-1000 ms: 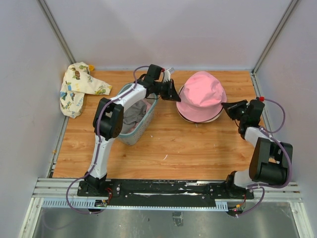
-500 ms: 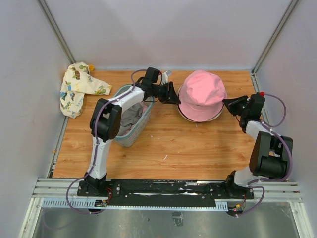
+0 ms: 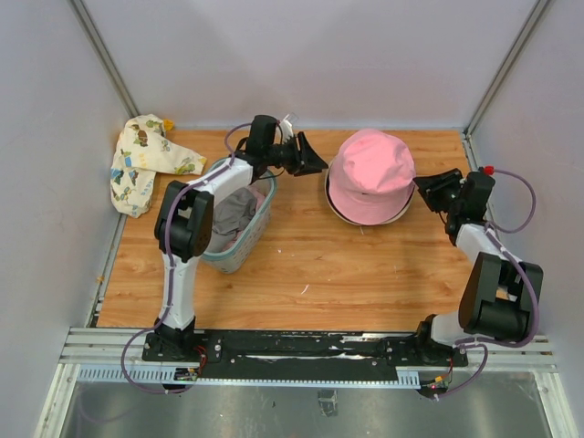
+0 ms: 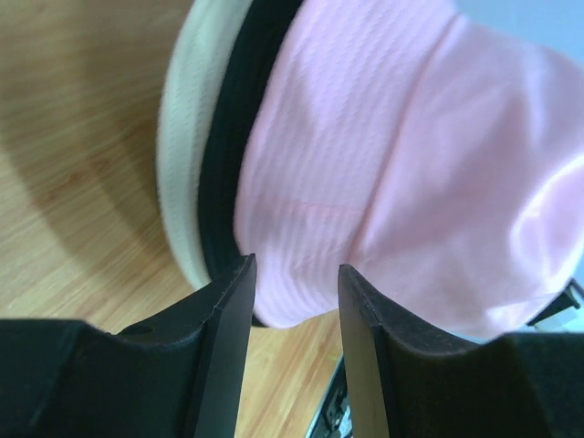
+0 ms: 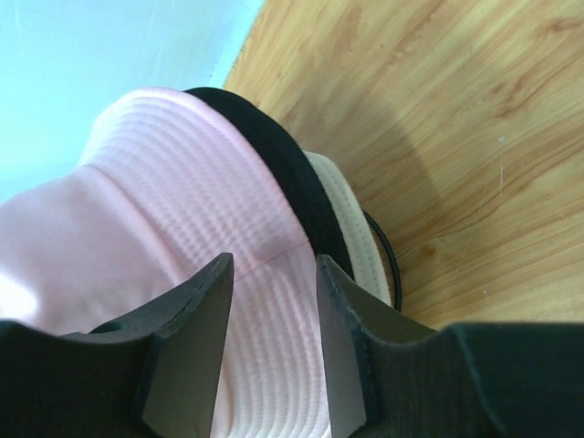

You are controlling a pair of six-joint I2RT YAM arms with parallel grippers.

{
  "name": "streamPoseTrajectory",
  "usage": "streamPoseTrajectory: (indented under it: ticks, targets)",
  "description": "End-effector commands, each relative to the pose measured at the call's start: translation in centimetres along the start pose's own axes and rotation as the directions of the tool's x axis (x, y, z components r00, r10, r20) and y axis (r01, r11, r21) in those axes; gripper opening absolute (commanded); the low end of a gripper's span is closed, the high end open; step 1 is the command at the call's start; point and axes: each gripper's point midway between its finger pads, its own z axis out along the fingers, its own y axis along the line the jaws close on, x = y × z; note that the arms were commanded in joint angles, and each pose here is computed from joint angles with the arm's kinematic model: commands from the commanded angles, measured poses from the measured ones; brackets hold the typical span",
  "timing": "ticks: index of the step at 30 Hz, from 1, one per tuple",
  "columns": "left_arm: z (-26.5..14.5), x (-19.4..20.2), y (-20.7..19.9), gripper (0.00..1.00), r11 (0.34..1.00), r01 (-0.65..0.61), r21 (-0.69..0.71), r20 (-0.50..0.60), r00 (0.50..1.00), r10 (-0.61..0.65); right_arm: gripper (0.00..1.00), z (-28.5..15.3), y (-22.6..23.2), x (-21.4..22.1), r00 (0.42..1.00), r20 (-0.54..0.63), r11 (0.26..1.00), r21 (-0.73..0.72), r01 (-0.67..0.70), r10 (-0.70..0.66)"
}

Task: Stack the hats
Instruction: Stack the hat on the hat.

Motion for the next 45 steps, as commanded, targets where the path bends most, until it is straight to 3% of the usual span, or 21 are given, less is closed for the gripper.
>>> streamPoseTrajectory:
  ticks: [1,11,20,26,37,45]
  targets:
    - [-0.3,-3.0,-4.7,0.46,0.992,-0.059,0.115,0.053,0.997,0.054,0.44,-1.4,2.1,-2.2,0.996,0.073,0.998,-0.030,0.057,-0.055]
    - [1.7,-5.1,-5.6,0.50,0.977,-0.024,0.213,0.014,1.000,0.021,0.47,-2.2,4.0,-3.2,0.991,0.103,0.995,-0.053,0.090,-0.085]
    - [1.6,-6.2,-8.6,0.52,0.918,-0.015,0.396,0.040,0.999,0.000,0.51,-4.2,7.7,-5.4,0.973,0.185,0.981,-0.111,0.162,-0.139]
    - [1.4,-6.4,-9.6,0.52,0.876,0.002,0.482,0.048,0.998,-0.029,0.53,-3.8,10.4,-6.1,0.977,0.179,0.971,-0.185,0.152,-0.119]
    - [3.7,-4.5,-8.9,0.49,0.869,0.036,0.494,0.013,0.999,-0.049,0.53,-0.3,13.4,-3.5,0.983,0.105,0.953,-0.250,0.171,-0.149]
    - [5.9,-2.7,-6.3,0.44,0.896,0.092,0.435,-0.028,0.996,-0.089,0.53,2.8,11.9,-0.2,0.986,0.019,0.959,-0.229,0.165,-0.165]
